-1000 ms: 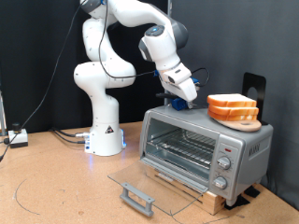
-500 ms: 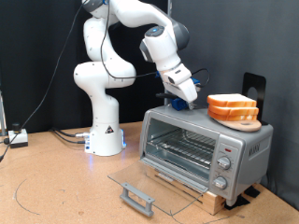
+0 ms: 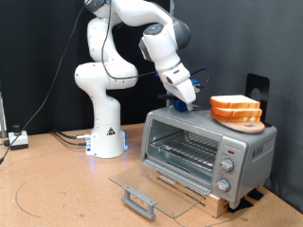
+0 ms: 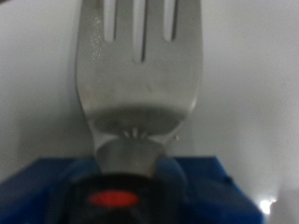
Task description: Make a piece of toast with the oven
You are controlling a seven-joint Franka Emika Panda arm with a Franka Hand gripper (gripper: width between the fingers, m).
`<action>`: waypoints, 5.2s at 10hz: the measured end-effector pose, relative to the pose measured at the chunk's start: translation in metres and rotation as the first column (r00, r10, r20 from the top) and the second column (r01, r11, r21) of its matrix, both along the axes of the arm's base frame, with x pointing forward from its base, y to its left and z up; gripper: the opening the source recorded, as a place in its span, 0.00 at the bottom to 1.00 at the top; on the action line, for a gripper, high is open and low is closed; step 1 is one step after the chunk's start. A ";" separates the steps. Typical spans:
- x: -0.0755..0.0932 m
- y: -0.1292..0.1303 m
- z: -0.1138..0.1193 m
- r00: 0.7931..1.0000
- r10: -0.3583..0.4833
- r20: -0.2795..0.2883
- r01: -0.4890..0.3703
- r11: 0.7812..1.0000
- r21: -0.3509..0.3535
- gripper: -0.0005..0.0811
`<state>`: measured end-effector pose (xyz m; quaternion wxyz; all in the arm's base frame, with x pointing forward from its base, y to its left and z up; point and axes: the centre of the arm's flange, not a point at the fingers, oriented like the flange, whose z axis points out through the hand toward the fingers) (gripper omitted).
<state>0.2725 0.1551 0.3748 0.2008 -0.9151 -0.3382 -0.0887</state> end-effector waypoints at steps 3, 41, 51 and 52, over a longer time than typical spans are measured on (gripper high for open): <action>-0.001 0.002 0.000 0.999 0.030 0.012 -0.030 1.000 0.002 0.99; 0.013 -0.192 0.059 0.966 -0.257 -0.010 0.257 0.964 0.069 0.49; 0.032 -0.111 0.047 0.981 -0.194 0.011 0.194 0.981 0.014 0.49; 0.035 -0.105 0.046 0.980 -0.197 0.007 0.197 0.980 0.018 0.49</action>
